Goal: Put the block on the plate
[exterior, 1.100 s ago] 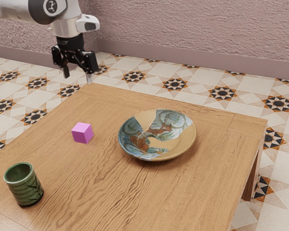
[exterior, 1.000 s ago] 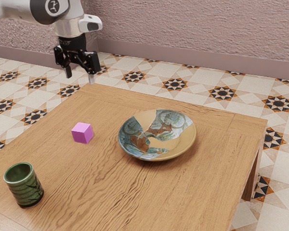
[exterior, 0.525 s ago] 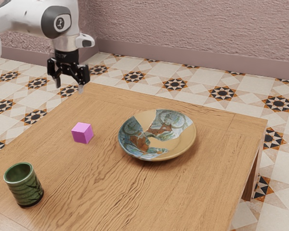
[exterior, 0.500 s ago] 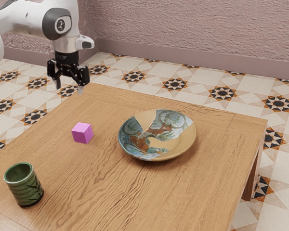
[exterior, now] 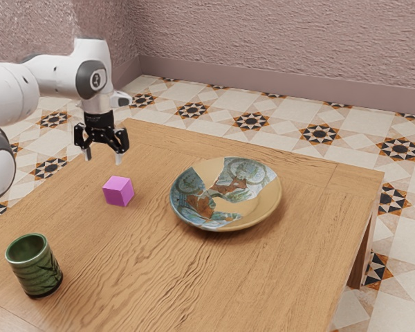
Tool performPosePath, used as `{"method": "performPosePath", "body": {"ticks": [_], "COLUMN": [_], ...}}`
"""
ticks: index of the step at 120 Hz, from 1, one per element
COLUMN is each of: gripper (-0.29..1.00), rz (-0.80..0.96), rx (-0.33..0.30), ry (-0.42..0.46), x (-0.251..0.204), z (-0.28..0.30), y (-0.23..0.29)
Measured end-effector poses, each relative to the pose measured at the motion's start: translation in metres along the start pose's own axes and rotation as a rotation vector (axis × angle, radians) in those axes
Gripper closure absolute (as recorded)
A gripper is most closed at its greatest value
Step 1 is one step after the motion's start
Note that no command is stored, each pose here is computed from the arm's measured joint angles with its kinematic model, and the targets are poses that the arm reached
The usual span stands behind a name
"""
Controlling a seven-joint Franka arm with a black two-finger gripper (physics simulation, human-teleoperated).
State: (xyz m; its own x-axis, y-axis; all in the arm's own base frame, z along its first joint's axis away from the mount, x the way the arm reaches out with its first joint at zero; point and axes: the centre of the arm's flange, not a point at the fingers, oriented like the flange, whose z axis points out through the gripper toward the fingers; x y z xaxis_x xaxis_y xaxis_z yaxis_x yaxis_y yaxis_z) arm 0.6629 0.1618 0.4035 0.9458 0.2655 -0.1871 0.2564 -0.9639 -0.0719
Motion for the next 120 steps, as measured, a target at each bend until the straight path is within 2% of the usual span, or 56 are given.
{"method": "performPosePath", "body": {"ticks": [34, 70, 120], "gripper": [0.0, 0.0, 0.0], "rz": [-0.032, -0.024, -0.018], "rx": [-0.001, -0.019, -0.024], "ry": [0.065, 0.096, 0.039], "x": [0.034, 0.061, 0.056], "z": [0.031, 0.055, 0.095], "y": [-0.027, -0.02, -0.017]}}
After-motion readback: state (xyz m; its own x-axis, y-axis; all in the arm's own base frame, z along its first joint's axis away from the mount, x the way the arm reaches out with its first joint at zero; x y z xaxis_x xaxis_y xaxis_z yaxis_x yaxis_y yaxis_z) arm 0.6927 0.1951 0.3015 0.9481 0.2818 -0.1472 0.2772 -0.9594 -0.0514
